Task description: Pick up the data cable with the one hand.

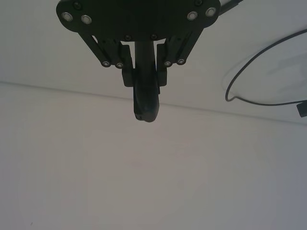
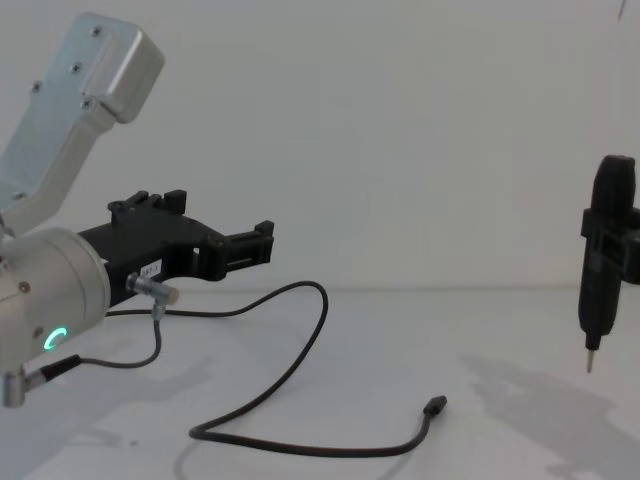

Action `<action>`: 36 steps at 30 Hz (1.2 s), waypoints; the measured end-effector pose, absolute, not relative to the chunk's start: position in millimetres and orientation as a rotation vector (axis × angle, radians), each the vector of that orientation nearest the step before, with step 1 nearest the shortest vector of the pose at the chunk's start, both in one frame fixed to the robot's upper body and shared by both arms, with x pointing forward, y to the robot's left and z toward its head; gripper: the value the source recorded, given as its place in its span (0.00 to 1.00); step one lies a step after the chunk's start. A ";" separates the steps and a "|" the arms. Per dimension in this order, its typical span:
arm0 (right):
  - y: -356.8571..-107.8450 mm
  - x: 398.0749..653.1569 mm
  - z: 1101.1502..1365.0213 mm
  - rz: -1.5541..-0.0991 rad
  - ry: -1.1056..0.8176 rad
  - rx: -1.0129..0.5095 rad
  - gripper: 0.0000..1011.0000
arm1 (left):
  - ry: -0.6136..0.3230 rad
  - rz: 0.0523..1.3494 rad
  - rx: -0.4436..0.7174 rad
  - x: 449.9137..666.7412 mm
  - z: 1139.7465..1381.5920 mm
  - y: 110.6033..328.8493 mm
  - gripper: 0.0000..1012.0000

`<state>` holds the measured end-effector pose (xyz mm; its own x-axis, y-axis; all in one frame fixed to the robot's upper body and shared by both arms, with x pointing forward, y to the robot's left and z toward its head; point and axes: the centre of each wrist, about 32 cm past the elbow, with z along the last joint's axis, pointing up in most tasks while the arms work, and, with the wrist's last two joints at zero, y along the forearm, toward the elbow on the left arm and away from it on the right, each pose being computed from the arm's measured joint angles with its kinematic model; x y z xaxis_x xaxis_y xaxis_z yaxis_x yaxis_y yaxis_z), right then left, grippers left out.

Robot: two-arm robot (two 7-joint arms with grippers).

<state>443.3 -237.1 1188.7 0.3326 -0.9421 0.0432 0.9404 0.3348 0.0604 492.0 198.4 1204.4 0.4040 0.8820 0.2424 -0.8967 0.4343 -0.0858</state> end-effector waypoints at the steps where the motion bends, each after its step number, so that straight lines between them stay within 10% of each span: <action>1: -237.1 443.3 1188.7 -1.230 -0.075 0.026 0.28 | -0.268 1.124 0.061 492.0 1204.4 198.4 0.99; 36: -237.1 443.3 1188.7 -1.230 -0.075 0.026 0.28 | -0.220 0.746 0.200 474.1 1230.3 231.3 0.99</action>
<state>443.3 -237.1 1188.7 0.3326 -0.9421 0.0432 0.9404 0.3347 0.0604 474.1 231.3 1230.3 0.7136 0.6474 0.2678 -0.6891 0.7176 0.1014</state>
